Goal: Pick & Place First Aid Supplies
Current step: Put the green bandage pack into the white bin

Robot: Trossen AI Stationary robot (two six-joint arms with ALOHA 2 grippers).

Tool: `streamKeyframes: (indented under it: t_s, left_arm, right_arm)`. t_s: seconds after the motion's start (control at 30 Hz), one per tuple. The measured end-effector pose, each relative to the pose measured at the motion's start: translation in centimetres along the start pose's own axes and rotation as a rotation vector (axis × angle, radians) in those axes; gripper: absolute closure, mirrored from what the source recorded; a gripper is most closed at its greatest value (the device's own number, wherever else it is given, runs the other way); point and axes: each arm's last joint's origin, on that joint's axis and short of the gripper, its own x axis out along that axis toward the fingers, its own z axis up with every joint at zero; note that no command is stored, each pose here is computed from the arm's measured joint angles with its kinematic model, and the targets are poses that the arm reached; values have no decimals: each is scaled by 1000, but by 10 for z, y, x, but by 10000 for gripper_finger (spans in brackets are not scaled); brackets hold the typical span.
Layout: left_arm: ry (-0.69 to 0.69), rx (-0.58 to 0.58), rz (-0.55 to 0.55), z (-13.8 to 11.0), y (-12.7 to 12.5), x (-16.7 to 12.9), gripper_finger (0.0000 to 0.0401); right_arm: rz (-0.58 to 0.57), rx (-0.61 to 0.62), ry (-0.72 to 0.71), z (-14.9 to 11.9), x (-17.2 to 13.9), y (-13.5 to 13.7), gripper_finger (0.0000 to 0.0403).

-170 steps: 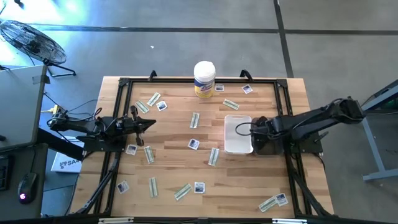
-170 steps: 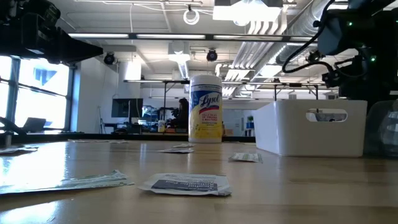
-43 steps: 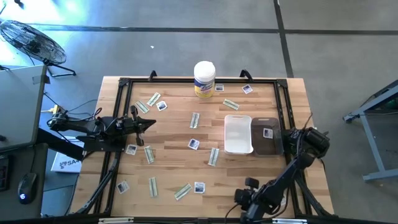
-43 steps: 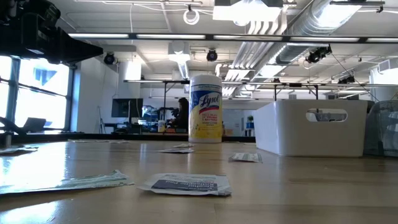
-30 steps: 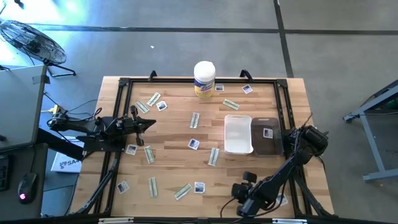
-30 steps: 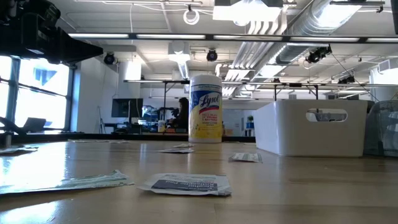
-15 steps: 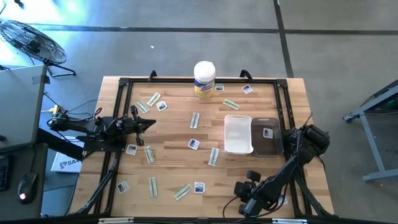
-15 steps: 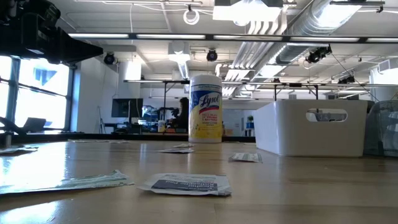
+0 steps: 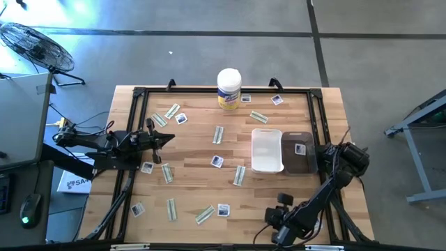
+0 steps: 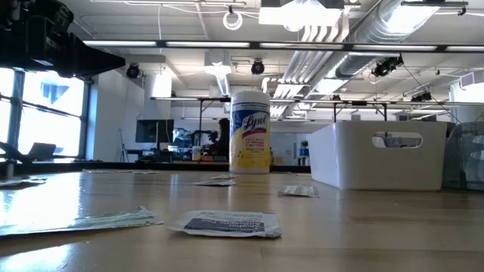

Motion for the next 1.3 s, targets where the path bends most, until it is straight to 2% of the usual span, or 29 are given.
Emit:
streamKeyframes:
  t_s: [0.3,0.67,1.07,1.3]
  left_arm:
    - [-1,0,0,0,0,0,400]
    - [0,0,0,0,0,0,400]
    - [0,1,0,0,0,0,400]
    - [0,0,0,0,0,0,400]
  right_arm:
    - [-13,-6,-25,1,2,0,329]
    - [-32,35,-60,12,5,-5,398]
    - [-10,66,-69,21,6,-7,401]
    - [45,99,-159,30,-20,-10,401]
